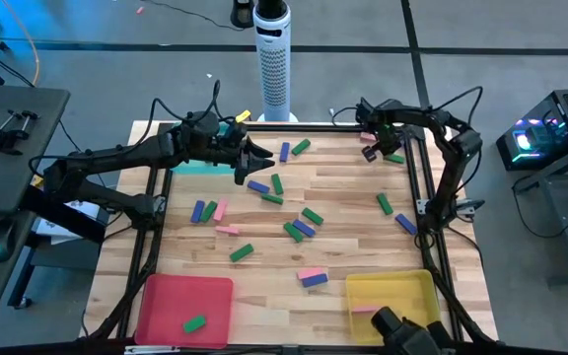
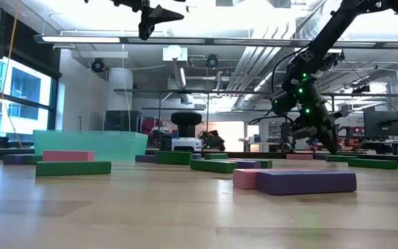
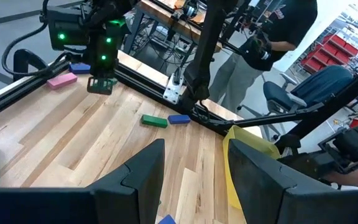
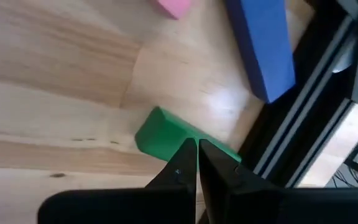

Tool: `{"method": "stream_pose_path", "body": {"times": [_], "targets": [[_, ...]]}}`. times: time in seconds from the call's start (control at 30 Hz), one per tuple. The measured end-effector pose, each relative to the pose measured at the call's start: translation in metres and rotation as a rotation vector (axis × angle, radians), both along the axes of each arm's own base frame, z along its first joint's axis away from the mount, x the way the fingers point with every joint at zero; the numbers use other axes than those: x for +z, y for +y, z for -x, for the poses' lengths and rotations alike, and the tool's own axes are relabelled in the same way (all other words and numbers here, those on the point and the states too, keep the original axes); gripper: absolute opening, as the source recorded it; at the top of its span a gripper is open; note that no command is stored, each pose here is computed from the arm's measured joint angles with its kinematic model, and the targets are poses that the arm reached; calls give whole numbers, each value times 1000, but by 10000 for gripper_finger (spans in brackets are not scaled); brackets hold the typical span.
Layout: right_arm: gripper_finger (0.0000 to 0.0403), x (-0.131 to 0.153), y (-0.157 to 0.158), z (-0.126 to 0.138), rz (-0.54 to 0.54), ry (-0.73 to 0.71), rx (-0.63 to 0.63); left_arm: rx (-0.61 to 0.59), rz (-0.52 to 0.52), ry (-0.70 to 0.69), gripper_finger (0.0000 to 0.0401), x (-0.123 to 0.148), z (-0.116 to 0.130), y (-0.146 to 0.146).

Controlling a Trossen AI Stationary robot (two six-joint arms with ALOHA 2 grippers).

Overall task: Sort blocks
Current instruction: Put the green block into the red bin

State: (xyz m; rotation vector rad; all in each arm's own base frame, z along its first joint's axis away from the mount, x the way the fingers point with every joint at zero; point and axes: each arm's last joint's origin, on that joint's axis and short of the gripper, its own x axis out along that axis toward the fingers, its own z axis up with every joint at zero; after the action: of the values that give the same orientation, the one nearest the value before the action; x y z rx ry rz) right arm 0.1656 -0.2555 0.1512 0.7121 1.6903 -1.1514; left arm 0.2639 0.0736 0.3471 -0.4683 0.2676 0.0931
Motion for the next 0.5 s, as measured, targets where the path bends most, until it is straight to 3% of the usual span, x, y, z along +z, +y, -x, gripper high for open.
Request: {"method": "stream_pose_path", "body": {"times": [0.3,0.5], "targets": [[0,-4,1,-3,-31,-7,36,0,0,0,163,0,0,0],[0,0,8,-11,-89,-87,108,0,0,0,163,0,0,0]]}}
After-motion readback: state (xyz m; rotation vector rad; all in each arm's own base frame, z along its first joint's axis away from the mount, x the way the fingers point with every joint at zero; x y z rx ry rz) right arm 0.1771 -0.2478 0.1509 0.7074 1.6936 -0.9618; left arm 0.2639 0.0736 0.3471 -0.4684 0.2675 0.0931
